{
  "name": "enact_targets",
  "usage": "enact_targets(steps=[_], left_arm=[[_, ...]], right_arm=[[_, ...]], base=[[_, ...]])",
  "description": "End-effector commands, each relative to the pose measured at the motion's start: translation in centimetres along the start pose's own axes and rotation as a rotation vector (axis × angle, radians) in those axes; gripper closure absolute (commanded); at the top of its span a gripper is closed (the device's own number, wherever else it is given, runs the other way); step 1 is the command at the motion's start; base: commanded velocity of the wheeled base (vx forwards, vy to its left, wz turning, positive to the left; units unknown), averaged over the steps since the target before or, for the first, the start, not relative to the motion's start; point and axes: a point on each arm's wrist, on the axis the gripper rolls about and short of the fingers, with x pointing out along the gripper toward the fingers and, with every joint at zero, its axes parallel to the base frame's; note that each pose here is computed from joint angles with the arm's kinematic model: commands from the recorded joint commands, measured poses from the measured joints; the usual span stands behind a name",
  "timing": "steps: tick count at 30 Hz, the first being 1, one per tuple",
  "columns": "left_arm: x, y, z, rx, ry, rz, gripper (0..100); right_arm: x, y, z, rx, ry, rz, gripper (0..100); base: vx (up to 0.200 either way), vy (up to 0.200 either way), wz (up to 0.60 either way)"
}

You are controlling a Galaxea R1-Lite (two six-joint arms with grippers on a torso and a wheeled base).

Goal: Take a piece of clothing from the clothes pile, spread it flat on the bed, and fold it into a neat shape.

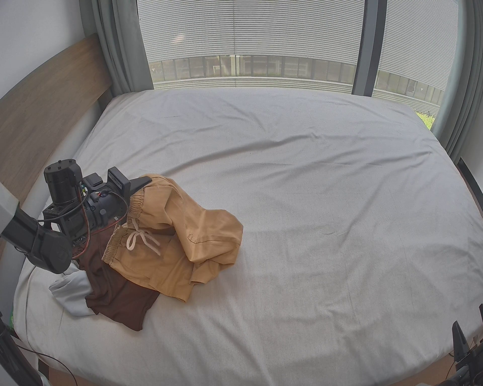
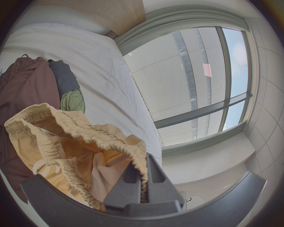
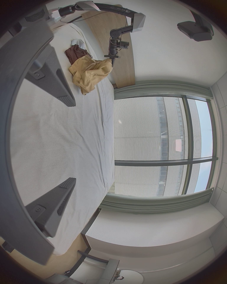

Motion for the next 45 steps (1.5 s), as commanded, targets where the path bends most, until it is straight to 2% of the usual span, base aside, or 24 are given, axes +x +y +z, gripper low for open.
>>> enact_targets(steps=[1, 13, 15, 19, 21, 25, 36, 45], left_arm=[[-0.5, -0.4, 0.0, 0.004, -0.002, -0.008, 100], [-0.6, 0.2, -0.8, -0.024, 0.017, 0.010, 100], [-0.6, -0.1, -0.6, -0.026, 0.005, -0.017, 100], [-0.5, -1.7, -0.4, -0.156, -0.011, -0.107, 100], [-1.2, -3.7, 0.1, -0.269, 0.014, -0.187, 100], [-1.4, -4.7, 0.4, -0.326, 0.037, -0.226, 100], [0.1, -6.2, -2.0, -0.350, 0.033, -0.336, 100], [0.1, -7.2, -3.5, -0.349, 0.072, -0.354, 100]], right_arm=[[0.0, 0.0, -0.5, 0.000, 0.006, 0.001, 0], [0.0, 0.0, -0.5, 0.000, 0.006, 0.001, 0], [0.0, 0.0, -0.5, 0.000, 0.006, 0.001, 0], [0.0, 0.0, -0.5, 0.000, 0.006, 0.001, 0], [0.0, 0.0, -0.5, 0.000, 0.006, 0.001, 0], [0.0, 0.0, -0.5, 0.000, 0.006, 0.001, 0], [0.0, 0.0, -0.5, 0.000, 0.006, 0.001, 0], [0.0, 0.0, -0.5, 0.000, 0.006, 0.001, 0]], base=[[0.000, 0.000, 0.00], [0.000, 0.000, 0.00], [0.000, 0.000, 0.00], [0.000, 0.000, 0.00], [0.000, 0.000, 0.00], [0.000, 0.000, 0.00], [0.000, 0.000, 0.00], [0.000, 0.000, 0.00]])
